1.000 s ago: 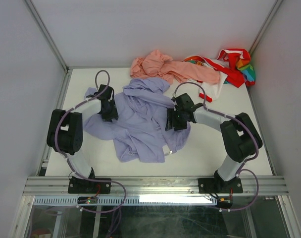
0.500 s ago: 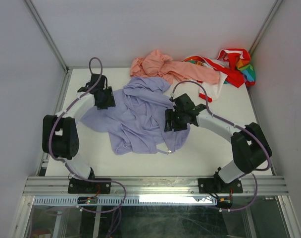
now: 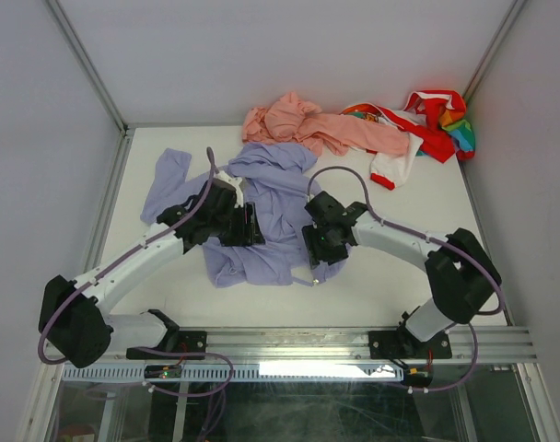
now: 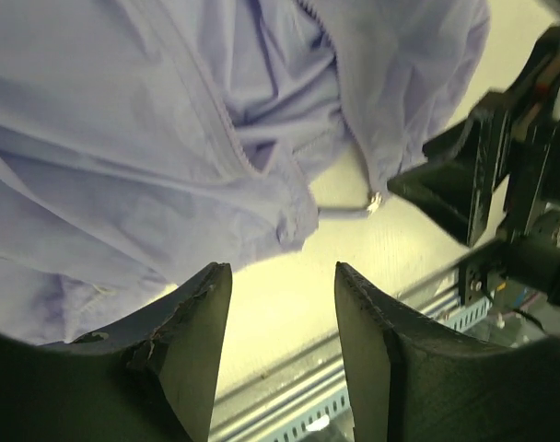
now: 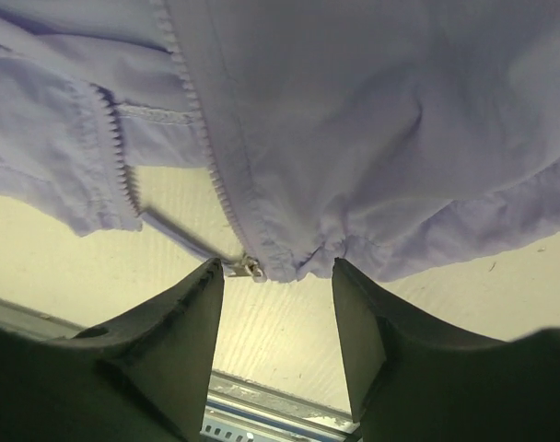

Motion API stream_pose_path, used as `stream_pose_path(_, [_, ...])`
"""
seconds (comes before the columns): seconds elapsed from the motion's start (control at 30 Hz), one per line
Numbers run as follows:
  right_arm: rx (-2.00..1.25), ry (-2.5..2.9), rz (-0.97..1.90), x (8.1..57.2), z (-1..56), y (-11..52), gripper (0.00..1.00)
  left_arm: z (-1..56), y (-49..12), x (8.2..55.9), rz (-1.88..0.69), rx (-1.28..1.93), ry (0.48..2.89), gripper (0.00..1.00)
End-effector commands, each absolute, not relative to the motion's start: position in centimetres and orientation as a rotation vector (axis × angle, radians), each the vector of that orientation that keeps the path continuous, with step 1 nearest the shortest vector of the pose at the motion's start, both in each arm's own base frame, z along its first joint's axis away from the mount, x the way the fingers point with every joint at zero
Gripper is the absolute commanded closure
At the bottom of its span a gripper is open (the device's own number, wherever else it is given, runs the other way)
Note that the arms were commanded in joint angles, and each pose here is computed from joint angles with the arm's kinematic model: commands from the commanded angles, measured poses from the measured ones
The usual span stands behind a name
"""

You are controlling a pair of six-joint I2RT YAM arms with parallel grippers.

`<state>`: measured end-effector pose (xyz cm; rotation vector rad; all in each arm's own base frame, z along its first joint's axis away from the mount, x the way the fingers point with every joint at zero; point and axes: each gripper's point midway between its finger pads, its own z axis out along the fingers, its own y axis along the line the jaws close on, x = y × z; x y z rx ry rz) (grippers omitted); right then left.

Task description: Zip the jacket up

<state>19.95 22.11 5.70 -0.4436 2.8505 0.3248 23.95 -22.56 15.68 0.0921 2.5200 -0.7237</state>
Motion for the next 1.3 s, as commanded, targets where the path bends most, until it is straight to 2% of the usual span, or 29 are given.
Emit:
stream_pose_path(0.0, [-0.515,2.851,0.253,20.3,5.0,23.2,0.46,14.5,-24.4,22.3,-0.830,0.040,2.578,0.50])
stream_pose_path(0.23, [-0.547,2.916,0.135,19.5,1.7,22.9,0.47,13.3,-26.0,21.8,-0.878,0.060,2.595,0.49])
stream_pose_path(0.37, [-0.558,2.910,0.174,19.4,1.2,23.5,0.67,14.0,-26.6,21.9,-0.957,0.033,2.552,0.48])
stream_pose_path(0.57, [-0.567,2.814,0.374,19.9,3.8,26.0,0.93,14.8,-27.2,22.2,-1.033,-0.013,2.505,0.46])
stream_pose_path(0.67, [-0.565,2.748,0.484,20.1,5.5,27.2,1.00,15.6,-28.0,22.1,-1.131,-0.035,2.467,0.45])
stream_pose_path(0.8, [-0.552,2.644,0.634,20.2,7.5,28.5,1.00,16.2,-28.8,22.4,-1.236,-0.069,2.425,0.44])
stream_pose_path(1.1, [-0.545,2.506,0.762,20.3,9.8,29.6,1.00,16.4,-31.2,23.4,-1.407,-0.108,2.401,0.44])
stream_pose_path(1.27, [-0.542,2.484,0.787,20.0,9.8,29.7,1.00,14.9,-32.2,24.6,-1.399,-0.123,2.431,0.52])
